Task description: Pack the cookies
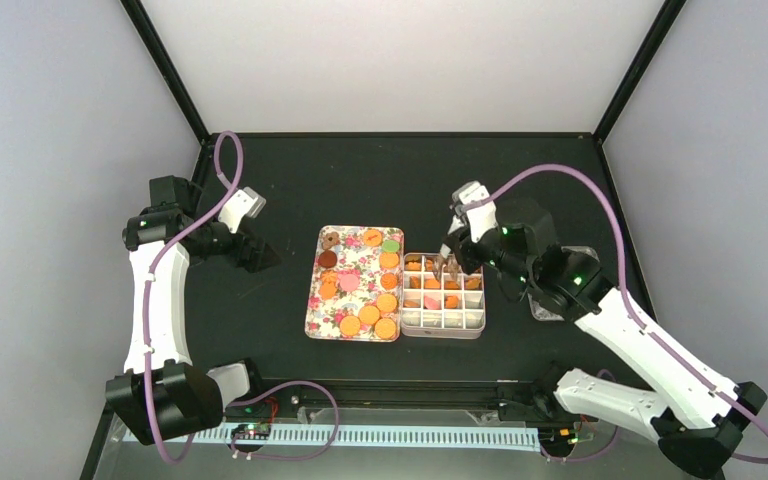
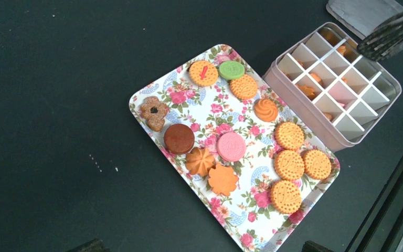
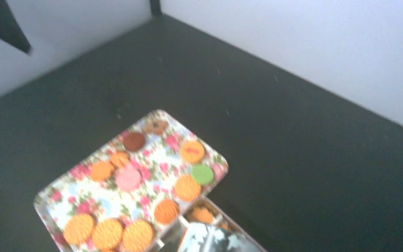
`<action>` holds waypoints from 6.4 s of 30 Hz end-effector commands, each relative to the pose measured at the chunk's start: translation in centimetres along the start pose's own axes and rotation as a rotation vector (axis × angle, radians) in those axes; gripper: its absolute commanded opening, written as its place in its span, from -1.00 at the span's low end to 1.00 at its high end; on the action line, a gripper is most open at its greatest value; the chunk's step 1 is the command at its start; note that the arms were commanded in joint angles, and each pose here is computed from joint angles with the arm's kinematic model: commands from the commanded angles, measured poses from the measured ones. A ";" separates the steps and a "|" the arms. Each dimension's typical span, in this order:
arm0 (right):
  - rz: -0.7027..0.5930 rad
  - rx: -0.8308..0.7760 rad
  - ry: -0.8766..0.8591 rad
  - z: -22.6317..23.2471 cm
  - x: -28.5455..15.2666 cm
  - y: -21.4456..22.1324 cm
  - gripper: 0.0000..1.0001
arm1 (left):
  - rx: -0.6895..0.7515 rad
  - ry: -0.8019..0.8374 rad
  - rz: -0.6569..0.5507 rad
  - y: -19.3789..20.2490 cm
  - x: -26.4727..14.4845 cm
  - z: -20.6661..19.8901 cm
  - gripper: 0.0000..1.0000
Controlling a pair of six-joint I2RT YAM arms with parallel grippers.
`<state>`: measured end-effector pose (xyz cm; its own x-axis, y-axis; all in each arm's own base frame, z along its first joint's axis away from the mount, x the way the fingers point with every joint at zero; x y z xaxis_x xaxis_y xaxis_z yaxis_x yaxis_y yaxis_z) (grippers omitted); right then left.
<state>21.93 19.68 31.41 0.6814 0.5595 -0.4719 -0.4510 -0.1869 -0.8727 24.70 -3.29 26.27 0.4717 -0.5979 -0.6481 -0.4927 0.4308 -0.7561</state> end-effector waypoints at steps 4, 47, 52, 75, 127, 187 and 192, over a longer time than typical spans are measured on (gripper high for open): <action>-0.095 -0.004 -0.235 4.3 1.8 -5.6 -0.53 | 0.006 -0.033 0.040 0.2 -0.7 0.2 0.97; 0.233 -0.179 -0.309 14.4 14.4 6.2 -0.30 | 0.013 -0.038 0.057 0.8 -0.6 0.1 0.98; 0.250 -0.192 -0.284 14.0 15.1 7.2 -0.26 | 0.010 -0.035 0.056 0.9 -0.5 0.0 0.97; 0.218 -0.262 -0.292 16.5 14.0 6.6 -0.38 | 0.015 -0.042 0.059 1.0 -0.5 0.0 0.98; 0.110 -0.076 -0.315 12.9 13.1 2.3 -0.90 | 0.027 -0.032 0.047 0.6 -0.7 -0.2 0.97; -0.293 -0.569 -1.008 21.7 -2.2 -5.9 -0.98 | 0.512 0.674 -0.294 -2.0 -1.4 -18.1 -0.06; -0.283 -0.564 -1.047 22.2 -2.3 -6.0 -0.98 | 0.533 0.716 -0.260 -1.0 -1.7 -18.9 -0.68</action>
<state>11.05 37.48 37.88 -0.1391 0.9636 -0.2282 0.0913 -0.2170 -0.9719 11.75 -15.35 28.95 -0.0915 -0.9143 -0.3946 -0.0007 0.3964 -0.9181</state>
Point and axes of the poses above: each gripper's point midway between its finger pads, its own x axis out along the fingers, its own z axis along the line the jaws close on, y = z × x, the point moved 3 cm from there along -x, back along the fingers, and after that the axes turned 8 degrees about x, right-handed, at the moved point
